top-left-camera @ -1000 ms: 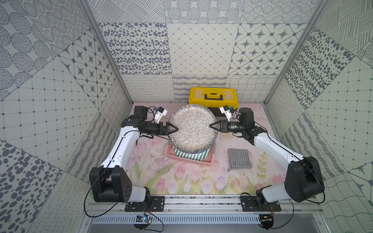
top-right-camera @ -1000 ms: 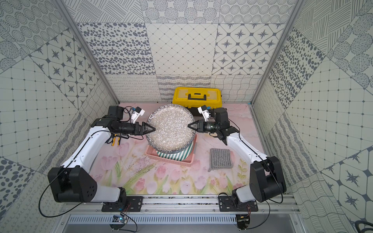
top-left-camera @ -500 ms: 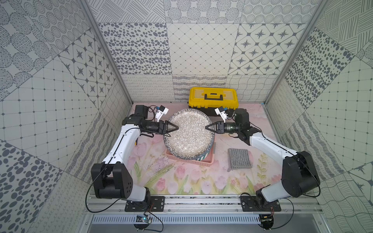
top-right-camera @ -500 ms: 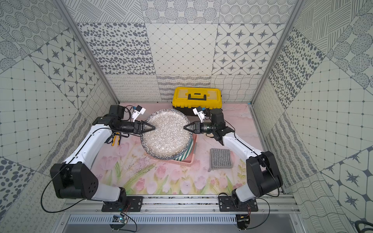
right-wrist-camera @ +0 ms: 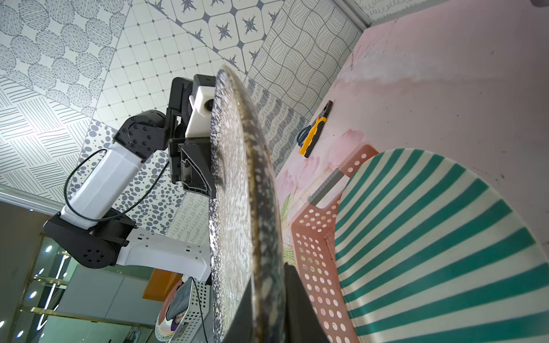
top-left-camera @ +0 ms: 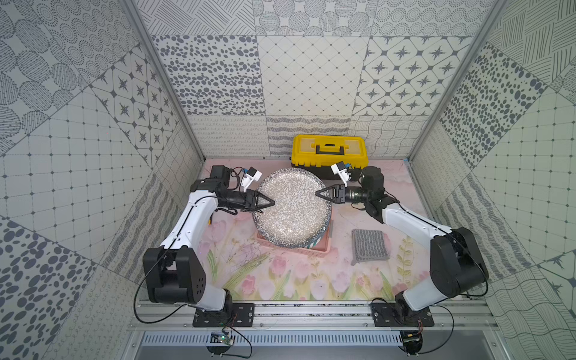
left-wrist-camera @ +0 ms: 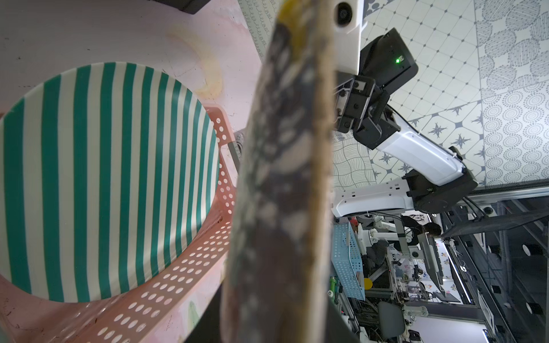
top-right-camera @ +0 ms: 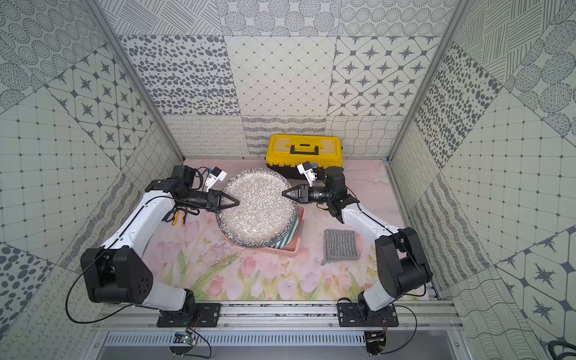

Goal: Wipe the wet plate dry
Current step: Pick up the plate from the bin.

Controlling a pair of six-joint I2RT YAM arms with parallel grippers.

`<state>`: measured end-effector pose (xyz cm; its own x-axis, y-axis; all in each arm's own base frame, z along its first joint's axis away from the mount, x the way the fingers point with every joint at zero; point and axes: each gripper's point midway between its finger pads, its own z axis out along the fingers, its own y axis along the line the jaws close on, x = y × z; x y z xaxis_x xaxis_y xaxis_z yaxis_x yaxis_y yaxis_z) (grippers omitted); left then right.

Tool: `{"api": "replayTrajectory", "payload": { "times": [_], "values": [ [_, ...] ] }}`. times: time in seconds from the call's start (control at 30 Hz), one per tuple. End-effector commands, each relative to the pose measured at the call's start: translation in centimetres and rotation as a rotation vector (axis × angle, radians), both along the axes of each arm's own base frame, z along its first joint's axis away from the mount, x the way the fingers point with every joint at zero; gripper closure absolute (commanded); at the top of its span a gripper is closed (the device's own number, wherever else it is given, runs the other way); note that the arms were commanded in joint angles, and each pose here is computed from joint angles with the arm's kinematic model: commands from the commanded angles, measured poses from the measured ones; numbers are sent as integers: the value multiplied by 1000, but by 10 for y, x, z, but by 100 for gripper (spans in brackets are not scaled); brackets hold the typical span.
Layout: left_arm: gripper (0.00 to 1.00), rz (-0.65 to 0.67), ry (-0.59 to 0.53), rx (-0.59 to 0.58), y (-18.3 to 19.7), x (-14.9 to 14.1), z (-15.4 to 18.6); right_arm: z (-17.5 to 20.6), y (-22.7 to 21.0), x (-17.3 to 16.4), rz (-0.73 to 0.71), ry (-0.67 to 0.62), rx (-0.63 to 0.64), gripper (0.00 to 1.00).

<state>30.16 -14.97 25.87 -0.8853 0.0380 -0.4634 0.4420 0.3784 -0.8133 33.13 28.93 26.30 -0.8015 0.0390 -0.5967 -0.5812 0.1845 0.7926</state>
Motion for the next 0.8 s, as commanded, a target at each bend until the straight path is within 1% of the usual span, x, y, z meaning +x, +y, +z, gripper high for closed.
{"api": "replayTrajectory", "payload": {
  "times": [0.0,0.03,0.13,0.17,0.23,0.27,0.3,0.37,0.47,0.6,0.67,0.77],
  "values": [
    [76,-77,-25,-125,-11,-17,23,45,4,13,-23,-136,80,100],
    [79,-77,-22,-126,-11,-17,22,44,4,15,-32,-136,77,100],
    [93,-74,-19,-119,-11,-16,21,39,4,25,-69,-124,48,100],
    [100,-68,-14,-111,-10,-15,20,37,3,27,-82,-121,33,100],
    [100,-56,-7,-94,-9,-12,18,32,-1,35,-132,-117,-6,99],
    [100,-52,-7,-90,-9,-11,17,27,-3,38,-158,-108,-34,90],
    [100,-48,-4,-88,-9,-10,17,21,-7,41,-192,-92,-68,79],
    [100,-38,1,-89,-9,-8,17,9,-16,46,-253,-73,-142,61],
    [100,-24,0,-101,-9,-7,19,-16,-40,50,-387,-24,-275,39],
    [100,-11,-16,-118,-9,-5,22,-43,-79,43,-561,26,-413,27],
    [100,-5,-28,-116,-9,-5,23,-59,-100,34,-645,66,-486,25],
    [100,11,-36,-93,-6,-1,21,-92,-140,12,-798,178,-629,25]
  ]
}}
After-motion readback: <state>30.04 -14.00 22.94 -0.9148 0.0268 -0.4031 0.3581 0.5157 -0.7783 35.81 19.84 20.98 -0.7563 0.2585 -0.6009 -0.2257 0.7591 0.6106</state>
